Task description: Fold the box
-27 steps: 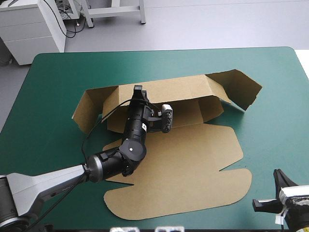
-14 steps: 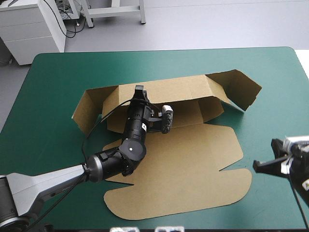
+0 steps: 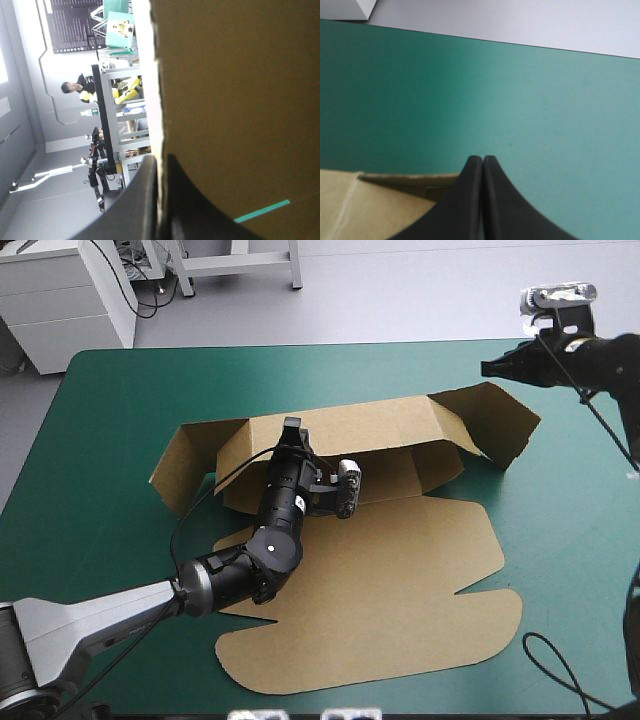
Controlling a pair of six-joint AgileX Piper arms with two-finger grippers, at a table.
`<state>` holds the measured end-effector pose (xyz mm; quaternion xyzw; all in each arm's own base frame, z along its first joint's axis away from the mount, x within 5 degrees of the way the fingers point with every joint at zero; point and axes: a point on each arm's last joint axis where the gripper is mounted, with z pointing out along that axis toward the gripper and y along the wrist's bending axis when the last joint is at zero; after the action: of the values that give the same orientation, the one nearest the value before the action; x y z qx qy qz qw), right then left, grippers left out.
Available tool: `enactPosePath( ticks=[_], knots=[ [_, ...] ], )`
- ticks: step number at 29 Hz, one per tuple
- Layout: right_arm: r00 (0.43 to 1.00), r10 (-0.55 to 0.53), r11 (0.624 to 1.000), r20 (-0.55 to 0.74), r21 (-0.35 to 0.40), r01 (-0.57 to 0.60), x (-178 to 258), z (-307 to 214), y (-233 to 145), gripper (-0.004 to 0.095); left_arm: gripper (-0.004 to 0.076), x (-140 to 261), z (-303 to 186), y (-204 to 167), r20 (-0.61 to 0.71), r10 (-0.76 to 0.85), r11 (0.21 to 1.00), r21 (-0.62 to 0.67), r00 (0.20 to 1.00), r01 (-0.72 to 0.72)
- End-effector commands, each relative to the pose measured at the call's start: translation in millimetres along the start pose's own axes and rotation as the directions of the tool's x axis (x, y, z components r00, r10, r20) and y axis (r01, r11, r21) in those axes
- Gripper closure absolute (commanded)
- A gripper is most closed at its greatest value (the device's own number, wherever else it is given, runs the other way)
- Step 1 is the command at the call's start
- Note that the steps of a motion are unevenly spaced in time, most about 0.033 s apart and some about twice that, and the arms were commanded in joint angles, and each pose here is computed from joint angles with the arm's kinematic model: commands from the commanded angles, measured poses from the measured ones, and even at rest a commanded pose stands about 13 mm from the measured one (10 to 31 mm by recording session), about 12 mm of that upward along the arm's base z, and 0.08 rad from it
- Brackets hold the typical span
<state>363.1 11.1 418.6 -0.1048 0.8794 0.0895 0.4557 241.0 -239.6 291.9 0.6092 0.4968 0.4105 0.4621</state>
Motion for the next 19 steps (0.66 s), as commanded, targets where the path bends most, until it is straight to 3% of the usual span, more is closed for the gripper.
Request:
enactPosePath(
  ticks=[1,6,10,19],
  knots=[
    [1.0,0.016,0.998,0.014,-0.055,-0.015,-29.7,21.4,-6.2,0.0927,0.0731,3.9,-10.2,32.7,0.003,0.038,0.986,-0.162,0.999,-0.037],
    [0.998,0.051,0.989,-0.044,-0.136,-0.057,-43.1,55.2,-11.3,0.0926,0.0731,3.7,-9.9,32.5,0.007,0.039,0.986,-0.16,0.999,-0.037],
    [0.996,0.072,0.986,-0.049,-0.148,-0.079,-44.1,66.9,-13.8,0.0926,0.0731,5.4,-7.4,32.1,0.015,0.033,0.988,-0.151,0.999,-0.03],
    [0.979,0.0,0.982,-0.205,-0.184,-0.038,-27.7,69.3,-11.7,0.0926,0.0731,11.9,-2.5,32.6,-0.001,0.028,0.989,-0.145,1.0,-0.028]
  ],
)
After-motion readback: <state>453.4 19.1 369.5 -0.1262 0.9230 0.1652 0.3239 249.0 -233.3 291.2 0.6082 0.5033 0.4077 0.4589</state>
